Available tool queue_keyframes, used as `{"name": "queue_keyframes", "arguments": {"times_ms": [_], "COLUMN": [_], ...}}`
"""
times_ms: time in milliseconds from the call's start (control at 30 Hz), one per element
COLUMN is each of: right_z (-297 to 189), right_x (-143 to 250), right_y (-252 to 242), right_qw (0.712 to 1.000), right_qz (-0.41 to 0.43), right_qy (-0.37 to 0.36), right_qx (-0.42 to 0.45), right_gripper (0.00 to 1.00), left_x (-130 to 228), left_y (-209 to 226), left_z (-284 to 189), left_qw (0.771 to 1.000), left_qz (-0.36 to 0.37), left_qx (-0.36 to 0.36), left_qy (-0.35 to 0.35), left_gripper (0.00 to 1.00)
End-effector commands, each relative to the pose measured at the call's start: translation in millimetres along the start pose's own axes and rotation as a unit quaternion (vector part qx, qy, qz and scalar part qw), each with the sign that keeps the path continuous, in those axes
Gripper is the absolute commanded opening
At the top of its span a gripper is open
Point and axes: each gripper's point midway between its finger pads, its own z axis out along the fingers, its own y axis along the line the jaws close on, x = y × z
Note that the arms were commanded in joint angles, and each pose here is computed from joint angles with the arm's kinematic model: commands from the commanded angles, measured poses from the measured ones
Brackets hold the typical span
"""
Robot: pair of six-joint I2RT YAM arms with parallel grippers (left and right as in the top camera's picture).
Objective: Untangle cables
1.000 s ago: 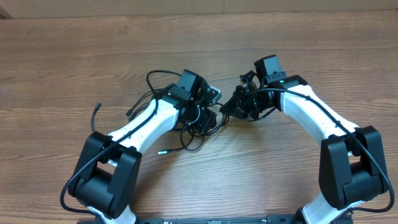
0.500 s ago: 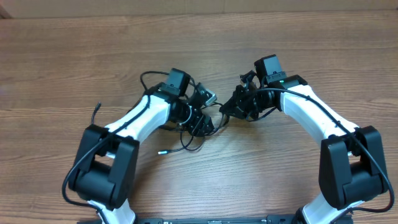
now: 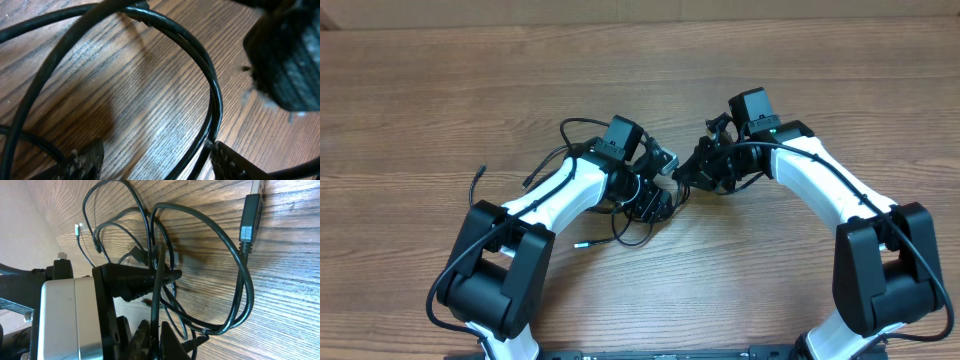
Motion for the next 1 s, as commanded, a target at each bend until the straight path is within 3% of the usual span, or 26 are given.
{"name": "queue_keyframes", "arguments": {"times_ms": [0, 100, 167, 267, 333, 567, 733, 900, 967], "right_z": [0.4, 0.0, -0.1, -0.1, 0.3, -0.4, 1.6, 20.7, 24.2], "right_x": [1.3, 1.6, 0.3, 0.3, -3.8, -18.8, -25.5, -34.4, -39.4], "right_y": [3.3, 12.7, 13.6, 13.4, 8.2, -12.9, -12.6, 34.4, 27.9], "right_qw": [1.000, 0.999, 0.999, 0.999, 1.000, 0.998, 0.996, 0.991, 0.987], "right_qz": [0.010, 0.021, 0.021, 0.021, 0.022, 0.026, 0.027, -0.071, -0.040], "right_qy": [0.005, 0.012, 0.009, 0.009, -0.003, -0.051, -0.073, -0.116, -0.149], "right_qx": [-0.012, -0.036, -0.037, -0.037, -0.022, 0.038, 0.049, 0.009, 0.041], "right_gripper": [0.08, 0.06, 0.04, 0.04, 0.04, 0.04, 0.04, 0.04, 0.04], "left_x": [6.2, 7.1, 7.4, 7.1, 7.2, 15.0, -11.0, -43.7, -44.9], "left_y": [5.2, 11.7, 15.8, 24.6, 36.6, 63.2, 24.3, -33.3, -43.3], "left_z": [7.6, 9.5, 9.3, 7.2, -1.0, -25.4, -65.6, -159.0, -186.8], "left_qw": [1.000, 0.999, 0.998, 0.997, 0.996, 0.993, 0.996, 0.981, 0.975], "left_qz": [-0.007, -0.008, -0.007, -0.024, -0.043, -0.105, -0.050, 0.028, 0.040], "left_qx": [-0.011, -0.039, -0.053, -0.074, -0.082, -0.049, 0.028, 0.024, -0.005], "left_qy": [0.013, 0.017, 0.019, 0.018, 0.014, -0.001, -0.067, -0.190, -0.221], "left_gripper": [0.69, 0.66, 0.53, 0.18, 0.11, 0.06, 0.06, 0.08, 0.14]}}
